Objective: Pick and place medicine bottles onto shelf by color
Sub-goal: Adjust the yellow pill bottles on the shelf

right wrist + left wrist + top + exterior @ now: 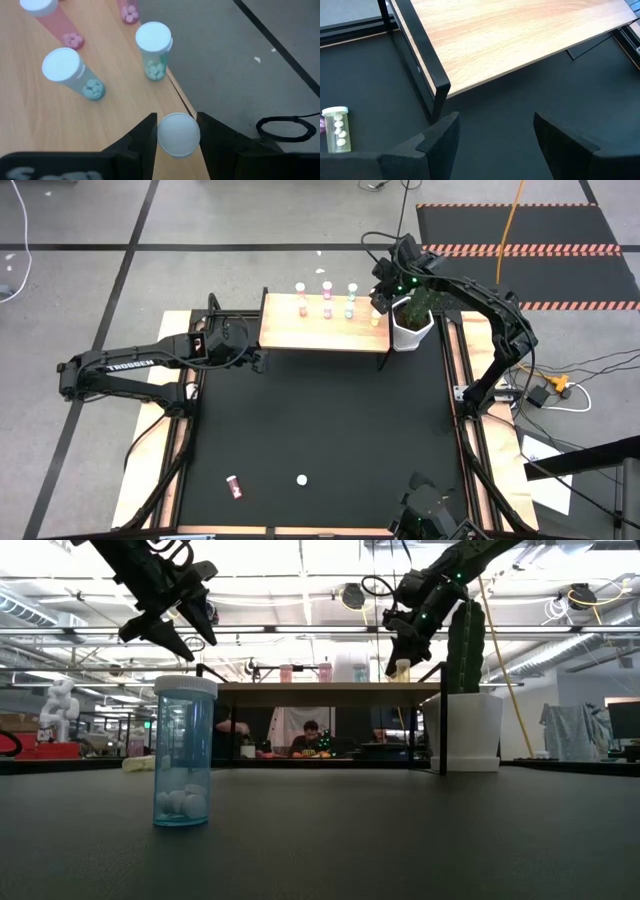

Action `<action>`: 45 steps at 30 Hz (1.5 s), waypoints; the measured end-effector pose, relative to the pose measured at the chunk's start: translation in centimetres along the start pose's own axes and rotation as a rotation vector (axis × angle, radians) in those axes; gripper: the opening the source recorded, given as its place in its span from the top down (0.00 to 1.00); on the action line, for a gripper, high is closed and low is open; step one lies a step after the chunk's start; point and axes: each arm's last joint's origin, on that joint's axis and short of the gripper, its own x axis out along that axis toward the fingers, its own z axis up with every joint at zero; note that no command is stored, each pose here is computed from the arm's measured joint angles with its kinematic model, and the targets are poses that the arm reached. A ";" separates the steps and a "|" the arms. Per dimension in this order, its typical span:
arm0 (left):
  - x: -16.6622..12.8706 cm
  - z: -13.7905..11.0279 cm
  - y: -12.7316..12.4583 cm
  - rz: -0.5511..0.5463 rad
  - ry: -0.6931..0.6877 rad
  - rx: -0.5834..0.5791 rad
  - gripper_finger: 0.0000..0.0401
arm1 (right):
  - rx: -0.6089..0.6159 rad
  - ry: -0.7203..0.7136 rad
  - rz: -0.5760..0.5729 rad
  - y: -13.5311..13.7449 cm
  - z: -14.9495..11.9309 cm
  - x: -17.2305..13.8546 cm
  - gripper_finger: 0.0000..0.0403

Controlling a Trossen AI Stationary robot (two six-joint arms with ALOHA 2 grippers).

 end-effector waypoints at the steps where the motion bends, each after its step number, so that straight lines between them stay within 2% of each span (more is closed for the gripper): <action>1: 0.0 0.0 0.0 -0.001 0.001 0.001 0.36 | 0.003 -0.001 -0.002 0.0 0.0 0.0 0.69; 5: 0.0 0.0 0.0 -0.002 0.001 0.002 0.36 | 0.004 0.001 -0.001 0.0 0.0 0.0 0.66; 9: 0.0 -0.1 -0.1 -0.003 0.002 0.002 0.36 | 0.007 0.014 -0.002 0.1 -0.2 0.0 0.58; 17: 0.0 -0.1 -0.1 -0.003 0.002 0.003 0.36 | -0.002 -0.048 -0.020 0.7 0.2 -2.8 0.42; 23: 0.0 -0.1 -0.1 -0.003 0.002 0.007 0.36 | -0.021 -0.063 -0.013 2.1 -0.1 -5.7 0.39; 29: 0.0 -0.1 -0.1 -0.002 0.003 0.008 0.36 | -0.094 -0.029 0.063 5.4 -0.4 -7.4 0.39; 36: 0.0 -0.1 -0.1 -0.002 0.003 0.006 0.36 | -0.190 -0.023 0.119 7.8 -0.4 -6.7 0.39; 45: 0.0 -0.5 0.3 0.034 0.044 -0.006 0.36 | -0.230 -0.017 0.075 7.0 -2.4 -3.2 0.39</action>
